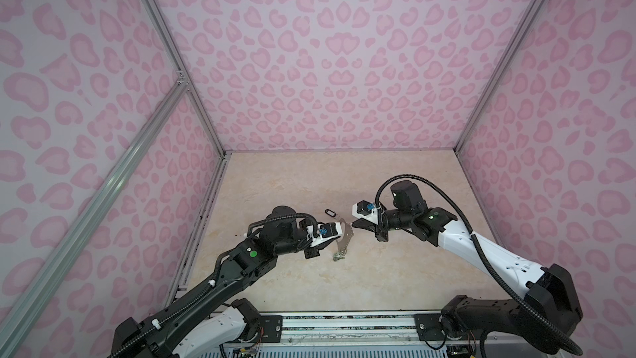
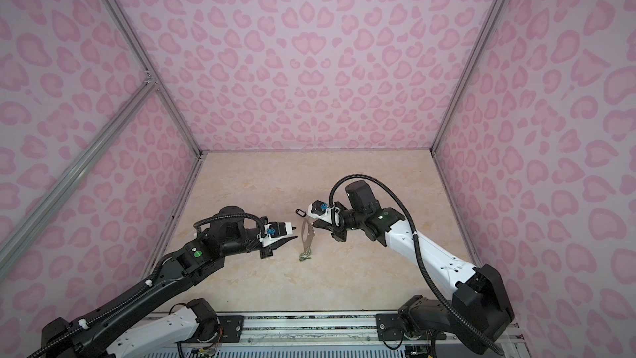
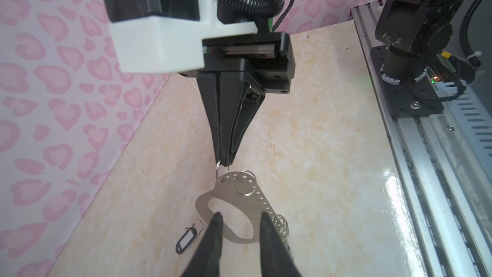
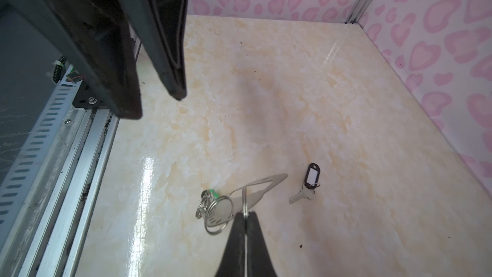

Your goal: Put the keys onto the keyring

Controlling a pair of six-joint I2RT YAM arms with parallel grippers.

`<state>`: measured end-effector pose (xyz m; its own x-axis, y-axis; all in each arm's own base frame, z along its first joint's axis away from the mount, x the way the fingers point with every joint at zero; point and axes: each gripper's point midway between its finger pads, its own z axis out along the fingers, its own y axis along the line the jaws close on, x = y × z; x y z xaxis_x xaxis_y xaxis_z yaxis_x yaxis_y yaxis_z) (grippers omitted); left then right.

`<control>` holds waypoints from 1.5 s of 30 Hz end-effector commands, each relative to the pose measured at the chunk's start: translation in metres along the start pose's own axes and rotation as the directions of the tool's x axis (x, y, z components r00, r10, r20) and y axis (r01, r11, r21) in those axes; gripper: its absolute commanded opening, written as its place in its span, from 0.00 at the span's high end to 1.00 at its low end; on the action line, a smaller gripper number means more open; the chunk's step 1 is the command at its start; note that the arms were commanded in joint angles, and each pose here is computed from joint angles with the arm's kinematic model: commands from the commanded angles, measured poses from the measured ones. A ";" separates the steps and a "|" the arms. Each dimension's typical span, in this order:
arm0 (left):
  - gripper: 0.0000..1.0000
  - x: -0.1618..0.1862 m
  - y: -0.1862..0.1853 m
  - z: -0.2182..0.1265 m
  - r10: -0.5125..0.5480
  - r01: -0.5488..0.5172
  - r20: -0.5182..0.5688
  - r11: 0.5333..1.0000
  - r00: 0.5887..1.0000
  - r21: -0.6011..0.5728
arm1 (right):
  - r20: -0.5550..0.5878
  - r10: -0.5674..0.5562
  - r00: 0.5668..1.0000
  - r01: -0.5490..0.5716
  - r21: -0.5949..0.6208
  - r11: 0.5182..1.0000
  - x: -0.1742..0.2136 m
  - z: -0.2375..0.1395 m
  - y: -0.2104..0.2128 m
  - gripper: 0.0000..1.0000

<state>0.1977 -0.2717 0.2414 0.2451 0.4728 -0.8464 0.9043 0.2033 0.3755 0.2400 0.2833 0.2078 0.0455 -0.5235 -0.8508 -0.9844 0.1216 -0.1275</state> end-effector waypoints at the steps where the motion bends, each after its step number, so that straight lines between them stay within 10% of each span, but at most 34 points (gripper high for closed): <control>1: 0.74 -0.005 0.011 0.002 0.051 -0.052 -0.022 0.997 0.998 -0.049 | 0.050 -0.048 0.998 0.048 -0.004 0.999 -0.015 -0.005 0.001 1.00; 33: 0.79 -0.024 0.018 0.026 0.020 -0.020 0.008 1.000 1.000 -0.018 | 0.127 -0.095 0.987 0.101 -0.042 0.994 -0.043 -0.018 0.014 1.00; 45: 0.97 -0.031 0.018 0.024 0.029 -0.028 0.026 1.000 0.999 -0.011 | 0.126 -0.087 0.988 0.090 -0.020 0.996 -0.041 -0.016 0.011 0.95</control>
<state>0.2178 -0.2985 0.2483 0.2289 0.4967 -0.8372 0.9017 0.2158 0.3746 0.2216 0.2908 0.2469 0.1487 -0.4354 -0.8879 -0.9816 0.0436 -0.1858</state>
